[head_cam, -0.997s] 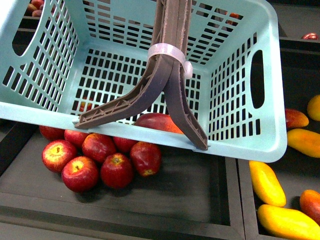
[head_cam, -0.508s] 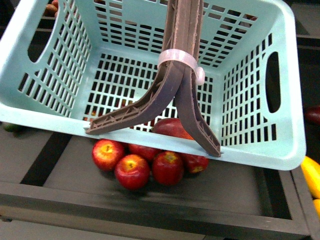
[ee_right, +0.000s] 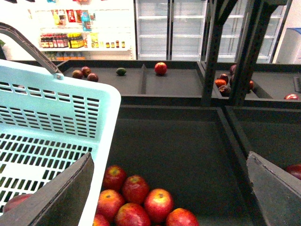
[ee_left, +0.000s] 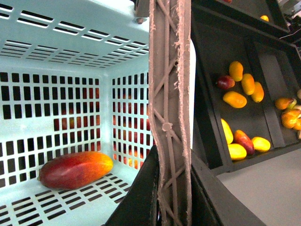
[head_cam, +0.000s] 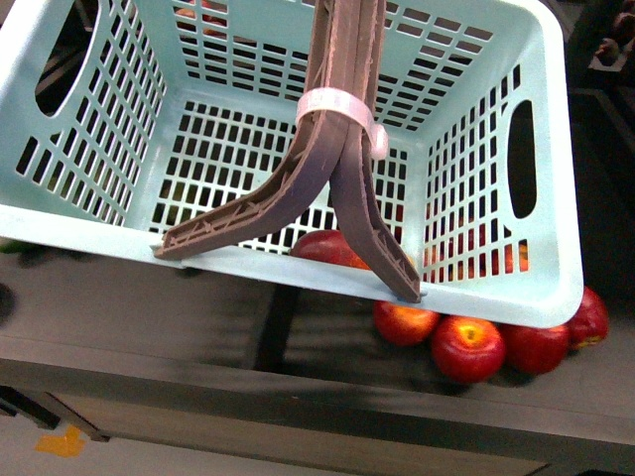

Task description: Pick mango and avocado into basket

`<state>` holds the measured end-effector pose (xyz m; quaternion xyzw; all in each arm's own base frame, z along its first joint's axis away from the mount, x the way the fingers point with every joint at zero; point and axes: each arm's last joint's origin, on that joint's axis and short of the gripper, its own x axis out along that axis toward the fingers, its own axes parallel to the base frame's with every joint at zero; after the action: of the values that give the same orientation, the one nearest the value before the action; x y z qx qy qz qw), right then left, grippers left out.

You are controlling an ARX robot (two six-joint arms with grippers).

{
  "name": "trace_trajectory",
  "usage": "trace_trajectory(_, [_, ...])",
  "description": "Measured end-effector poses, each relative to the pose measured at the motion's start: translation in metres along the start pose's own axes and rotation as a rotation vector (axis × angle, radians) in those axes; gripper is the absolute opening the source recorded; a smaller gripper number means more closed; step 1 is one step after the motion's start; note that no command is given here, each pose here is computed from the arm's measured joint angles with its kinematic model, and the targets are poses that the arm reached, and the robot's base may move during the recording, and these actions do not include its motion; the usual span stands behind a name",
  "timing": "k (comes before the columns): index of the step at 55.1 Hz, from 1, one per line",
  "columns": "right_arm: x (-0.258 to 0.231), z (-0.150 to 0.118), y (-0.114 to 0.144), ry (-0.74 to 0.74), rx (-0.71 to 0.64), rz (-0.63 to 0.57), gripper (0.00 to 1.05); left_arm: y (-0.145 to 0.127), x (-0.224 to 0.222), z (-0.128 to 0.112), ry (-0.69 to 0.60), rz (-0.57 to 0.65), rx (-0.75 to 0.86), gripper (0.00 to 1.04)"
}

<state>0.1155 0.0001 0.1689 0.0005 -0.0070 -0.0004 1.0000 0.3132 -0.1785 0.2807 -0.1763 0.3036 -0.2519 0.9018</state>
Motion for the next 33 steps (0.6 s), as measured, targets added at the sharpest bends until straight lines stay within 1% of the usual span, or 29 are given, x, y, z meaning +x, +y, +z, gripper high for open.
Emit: trace_trajectory(33, [0.0001, -0.0001, 0.0, 0.001, 0.0, 0.001, 0.97, 0.0005, 0.0, 0.0001, -0.003, 0.007, 0.003, 0.12])
